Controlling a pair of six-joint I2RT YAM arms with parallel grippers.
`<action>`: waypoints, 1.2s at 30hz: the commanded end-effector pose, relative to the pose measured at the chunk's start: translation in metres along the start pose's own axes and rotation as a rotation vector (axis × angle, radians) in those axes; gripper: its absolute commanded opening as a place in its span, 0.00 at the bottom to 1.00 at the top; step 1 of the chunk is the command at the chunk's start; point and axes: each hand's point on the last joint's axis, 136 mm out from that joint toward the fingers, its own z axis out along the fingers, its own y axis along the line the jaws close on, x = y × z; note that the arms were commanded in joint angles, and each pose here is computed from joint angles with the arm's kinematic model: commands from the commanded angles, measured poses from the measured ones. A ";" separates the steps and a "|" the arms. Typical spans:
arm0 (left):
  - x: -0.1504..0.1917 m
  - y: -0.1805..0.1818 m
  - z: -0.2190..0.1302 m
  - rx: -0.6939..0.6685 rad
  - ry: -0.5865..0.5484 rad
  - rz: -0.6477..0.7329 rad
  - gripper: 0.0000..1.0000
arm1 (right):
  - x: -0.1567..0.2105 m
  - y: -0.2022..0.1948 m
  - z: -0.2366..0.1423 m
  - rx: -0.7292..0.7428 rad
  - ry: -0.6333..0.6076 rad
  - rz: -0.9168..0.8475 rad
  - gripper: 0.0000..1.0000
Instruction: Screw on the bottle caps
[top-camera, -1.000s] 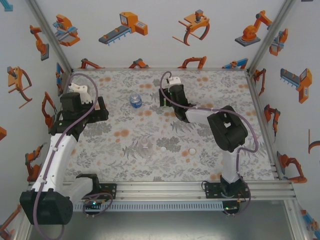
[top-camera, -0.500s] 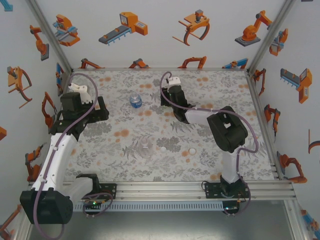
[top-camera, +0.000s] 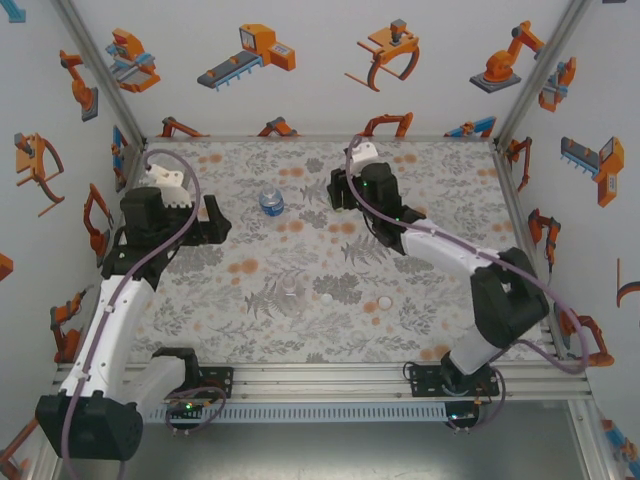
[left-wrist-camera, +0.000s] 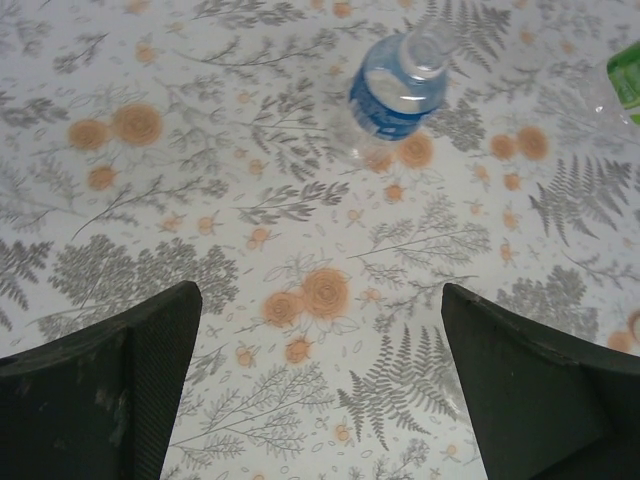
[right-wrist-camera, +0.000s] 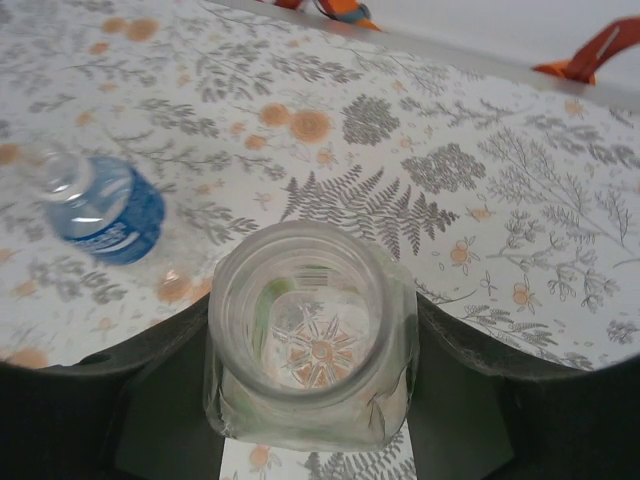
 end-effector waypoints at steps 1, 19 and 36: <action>-0.029 -0.036 -0.006 0.145 -0.048 0.066 0.97 | -0.002 0.019 -0.025 -0.117 0.066 -0.083 0.43; -0.068 -0.192 -0.046 0.886 -0.284 0.281 0.97 | -0.073 0.091 -0.149 -0.568 -0.038 -0.128 0.41; -0.026 -0.277 -0.073 1.259 -0.385 0.571 0.99 | -0.124 0.128 -0.220 -0.864 -0.245 -0.055 0.40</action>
